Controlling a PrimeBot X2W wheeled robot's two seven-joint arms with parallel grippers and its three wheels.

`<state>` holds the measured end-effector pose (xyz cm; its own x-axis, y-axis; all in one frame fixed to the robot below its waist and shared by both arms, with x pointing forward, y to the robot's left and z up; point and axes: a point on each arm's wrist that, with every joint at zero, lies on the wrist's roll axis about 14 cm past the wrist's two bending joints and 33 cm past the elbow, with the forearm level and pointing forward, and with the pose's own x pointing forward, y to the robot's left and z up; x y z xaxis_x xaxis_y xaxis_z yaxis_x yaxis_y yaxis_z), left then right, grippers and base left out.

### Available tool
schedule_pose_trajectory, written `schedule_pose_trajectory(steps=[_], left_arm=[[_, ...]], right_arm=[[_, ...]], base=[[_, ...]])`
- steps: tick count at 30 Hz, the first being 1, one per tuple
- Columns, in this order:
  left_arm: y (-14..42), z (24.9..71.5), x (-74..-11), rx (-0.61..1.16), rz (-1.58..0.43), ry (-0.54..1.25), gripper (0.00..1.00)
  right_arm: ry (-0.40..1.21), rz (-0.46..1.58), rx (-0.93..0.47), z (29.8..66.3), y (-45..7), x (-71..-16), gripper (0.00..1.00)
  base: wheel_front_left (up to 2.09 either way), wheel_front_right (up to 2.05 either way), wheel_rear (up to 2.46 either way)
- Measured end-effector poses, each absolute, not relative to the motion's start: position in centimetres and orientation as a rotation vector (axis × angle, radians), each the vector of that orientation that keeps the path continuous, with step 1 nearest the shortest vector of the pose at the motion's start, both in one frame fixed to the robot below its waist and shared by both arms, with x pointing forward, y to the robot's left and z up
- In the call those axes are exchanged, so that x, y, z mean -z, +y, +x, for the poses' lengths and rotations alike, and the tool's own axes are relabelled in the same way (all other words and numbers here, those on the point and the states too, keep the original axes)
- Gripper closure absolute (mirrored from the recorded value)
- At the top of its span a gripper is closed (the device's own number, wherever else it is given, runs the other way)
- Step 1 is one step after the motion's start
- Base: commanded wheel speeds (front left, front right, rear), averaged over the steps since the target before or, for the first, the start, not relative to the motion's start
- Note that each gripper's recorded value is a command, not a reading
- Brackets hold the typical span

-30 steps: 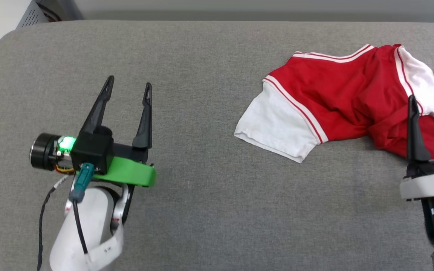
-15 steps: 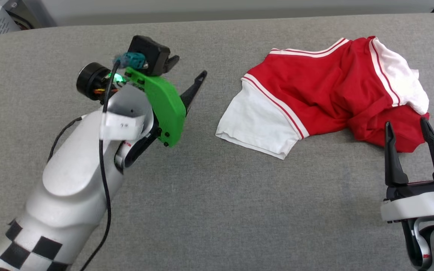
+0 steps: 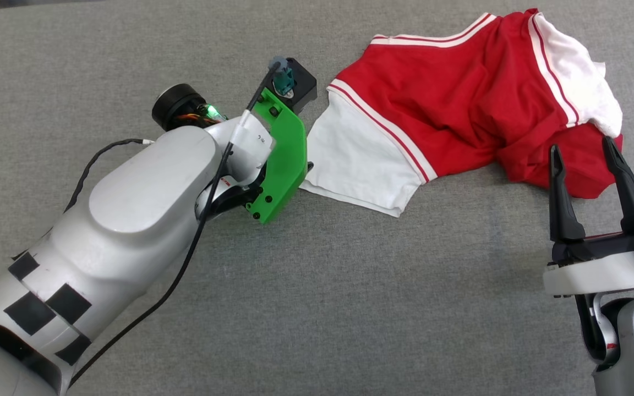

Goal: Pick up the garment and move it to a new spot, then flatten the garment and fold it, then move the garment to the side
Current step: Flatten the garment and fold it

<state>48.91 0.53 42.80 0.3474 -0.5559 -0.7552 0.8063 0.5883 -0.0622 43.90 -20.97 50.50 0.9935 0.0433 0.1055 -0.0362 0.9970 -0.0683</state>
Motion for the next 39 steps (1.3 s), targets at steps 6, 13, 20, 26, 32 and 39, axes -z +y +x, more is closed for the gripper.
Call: schedule_pose_trajectory(steps=[6,13,20,26,32,39], left_arm=[[0.1,48.9,-38.4,0.928,0.394,0.932,0.00],[-0.9,48.9,-36.5,0.980,0.435,0.986,0.00],[-1.3,48.3,-36.8,1.018,0.452,0.953,1.00],[-0.9,48.9,-38.6,1.007,0.405,0.799,1.00],[4.0,49.4,-39.9,0.901,0.359,0.752,1.00],[12.3,48.1,-39.6,0.718,0.294,0.823,1.00]], right_arm=[[-0.091,-0.063,-0.037,44.9,-20.9,-49.6,0.00],[-0.058,-0.077,-0.023,45.2,-21.4,-48.3,0.00],[-0.063,-0.089,-0.021,45.5,-21.6,-48.4,0.00],[-0.090,-0.096,-0.029,45.5,-21.2,-49.4,0.00],[-0.096,-0.084,-0.030,44.7,-20.9,-49.9,0.00],[-0.101,-0.067,-0.046,44.2,-20.2,-50.1,0.00]], base=[[0.00,0.00,0.00],[0.00,0.00,0.00],[0.00,0.00,0.00],[0.00,0.00,0.00],[0.00,0.00,0.00],[0.00,0.00,0.00]])
